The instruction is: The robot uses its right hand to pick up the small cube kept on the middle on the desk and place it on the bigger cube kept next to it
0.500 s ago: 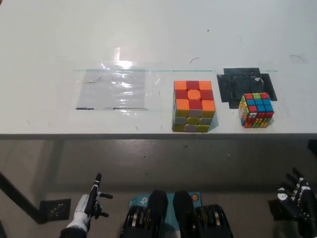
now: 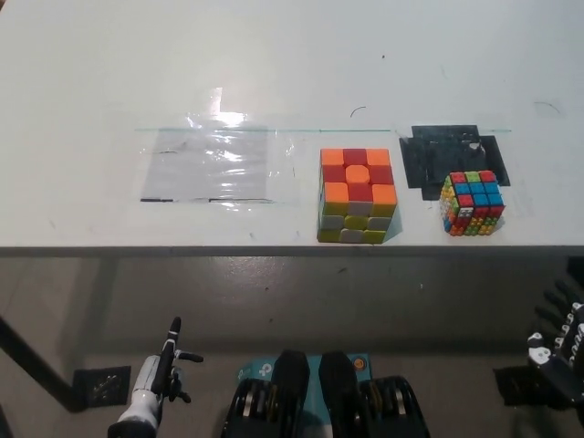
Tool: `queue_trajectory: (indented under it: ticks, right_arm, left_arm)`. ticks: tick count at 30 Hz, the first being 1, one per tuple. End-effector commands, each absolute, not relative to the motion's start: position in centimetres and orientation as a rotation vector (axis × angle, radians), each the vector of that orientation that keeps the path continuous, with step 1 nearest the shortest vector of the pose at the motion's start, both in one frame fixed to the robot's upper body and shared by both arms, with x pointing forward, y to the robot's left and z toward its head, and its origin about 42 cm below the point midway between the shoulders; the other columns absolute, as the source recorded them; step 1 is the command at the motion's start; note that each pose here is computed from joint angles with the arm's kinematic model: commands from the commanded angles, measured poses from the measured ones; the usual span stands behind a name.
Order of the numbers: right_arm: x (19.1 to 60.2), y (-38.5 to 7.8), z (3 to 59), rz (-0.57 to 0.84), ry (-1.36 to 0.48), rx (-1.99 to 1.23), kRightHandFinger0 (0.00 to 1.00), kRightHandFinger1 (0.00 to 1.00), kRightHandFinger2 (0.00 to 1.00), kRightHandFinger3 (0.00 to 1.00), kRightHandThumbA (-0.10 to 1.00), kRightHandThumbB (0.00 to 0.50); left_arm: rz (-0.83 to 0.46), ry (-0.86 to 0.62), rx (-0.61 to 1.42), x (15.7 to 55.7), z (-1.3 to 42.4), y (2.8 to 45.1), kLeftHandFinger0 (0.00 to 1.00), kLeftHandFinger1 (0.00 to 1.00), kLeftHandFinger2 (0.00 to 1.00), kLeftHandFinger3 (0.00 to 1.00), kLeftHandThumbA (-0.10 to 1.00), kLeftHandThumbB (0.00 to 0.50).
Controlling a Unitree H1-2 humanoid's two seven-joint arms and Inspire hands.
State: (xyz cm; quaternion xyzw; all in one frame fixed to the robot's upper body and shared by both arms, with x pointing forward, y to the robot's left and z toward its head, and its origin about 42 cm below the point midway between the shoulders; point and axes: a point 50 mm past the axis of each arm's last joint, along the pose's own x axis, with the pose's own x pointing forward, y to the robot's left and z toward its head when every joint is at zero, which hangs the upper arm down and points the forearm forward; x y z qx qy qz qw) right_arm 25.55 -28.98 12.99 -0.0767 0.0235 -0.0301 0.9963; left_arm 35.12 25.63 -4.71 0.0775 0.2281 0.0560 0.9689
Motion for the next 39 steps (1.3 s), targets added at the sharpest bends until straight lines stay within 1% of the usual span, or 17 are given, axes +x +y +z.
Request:
queue_trajectory:
  ticks: [1,7,8,11,14,17,21,25,26,27,30,31,33,34,37,38,39]
  right_arm:
    - [24.9,-28.6,17.3,0.051,-0.037,-0.184,0.70,0.86,0.95,1.00,0.26,0.170]
    - [24.4,-27.9,21.2,0.137,-0.127,-0.239,0.69,0.81,0.93,1.00,0.28,0.155]
    - [24.3,-27.8,21.9,0.149,-0.144,-0.240,0.69,0.80,0.92,1.00,0.28,0.159]
    - [24.6,-27.6,23.7,0.188,-0.227,-0.290,0.65,0.75,0.87,1.00,0.26,0.139]
    - [25.3,-27.5,26.1,0.211,-0.299,-0.331,0.62,0.69,0.83,1.00,0.20,0.134]
    - [26.8,-27.9,27.9,0.210,-0.339,-0.397,0.68,0.75,0.85,1.00,0.22,0.169]
    - [29.5,-28.7,29.2,0.204,-0.366,-0.492,0.70,0.78,0.88,1.00,0.26,0.189]
    - [31.7,-29.0,30.1,0.203,-0.375,-0.553,0.53,0.72,0.89,1.00,0.24,0.205]
    - [31.9,-29.0,30.2,0.204,-0.377,-0.568,0.55,0.74,0.93,1.00,0.25,0.207]
    - [32.6,-29.1,30.6,0.204,-0.384,-0.596,0.63,0.83,1.00,1.00,0.27,0.232]
    - [34.1,-29.4,31.2,0.190,-0.389,-0.654,0.80,1.00,1.00,1.00,0.35,0.258]
    - [34.7,-29.4,31.4,0.185,-0.396,-0.707,0.85,1.00,1.00,1.00,0.37,0.265]
    - [35.4,-29.3,31.4,0.193,-0.398,-0.735,0.86,1.00,1.00,1.00,0.37,0.271]
    - [35.7,-29.2,31.4,0.199,-0.397,-0.749,0.87,1.00,1.00,1.00,0.37,0.269]
    - [36.8,-28.5,31.2,0.226,-0.364,-0.798,0.92,1.00,1.00,1.00,0.40,0.280]
    - [37.5,-28.1,30.7,0.253,-0.351,-0.812,0.99,1.00,1.00,1.00,0.41,0.289]
    - [37.6,-28.1,30.8,0.254,-0.352,-0.815,1.00,1.00,1.00,1.00,0.41,0.290]
  left_arm:
    - [0.141,0.377,0.160,36.7,-3.2,26.5,0.29,0.00,0.00,0.00,1.00,0.500]
    - [0.142,0.388,0.160,36.3,-3.5,26.6,0.31,0.00,0.00,0.00,1.00,0.500]
    - [0.147,0.397,0.183,36.2,-3.6,26.7,0.47,0.07,0.10,0.05,1.00,0.500]
    - [0.142,0.391,0.175,36.1,-3.6,26.8,0.43,0.00,0.04,0.00,1.00,0.500]
    - [0.149,0.388,0.166,36.3,-3.5,26.7,0.36,0.00,0.00,0.00,1.00,0.500]
    - [0.145,0.386,0.169,36.2,-3.5,26.8,0.34,0.00,0.01,0.00,1.00,0.500]
    - [0.139,0.387,0.170,36.0,-3.6,26.8,0.31,0.00,0.00,0.00,1.00,0.500]
    - [0.136,0.385,0.153,36.1,-3.6,26.8,0.30,0.00,0.00,0.00,1.00,0.500]
    - [0.136,0.386,0.156,36.1,-3.6,26.8,0.29,0.00,0.00,0.00,1.00,0.500]
    - [0.136,0.383,0.161,36.2,-3.5,26.7,0.29,0.00,0.00,0.00,1.00,0.500]
    - [0.142,0.381,0.175,36.6,-3.3,26.6,0.34,0.00,0.01,0.00,1.00,0.500]
    - [0.139,0.381,0.189,36.6,-3.3,26.6,0.35,0.00,0.01,0.00,1.00,0.500]
    - [0.136,0.377,0.188,36.6,-3.2,26.6,0.36,0.00,0.01,0.00,1.00,0.500]
    - [0.137,0.374,0.175,36.7,-3.2,26.6,0.31,0.00,0.00,0.00,1.00,0.500]
    - [0.130,0.371,0.190,36.9,-3.0,26.6,0.34,0.00,0.00,0.00,1.00,0.500]
    - [0.128,0.369,0.198,36.9,-3.0,26.6,0.38,0.03,0.07,0.03,1.00,0.500]
    - [0.128,0.366,0.199,37.0,-2.9,26.6,0.38,0.00,0.05,0.01,1.00,0.500]
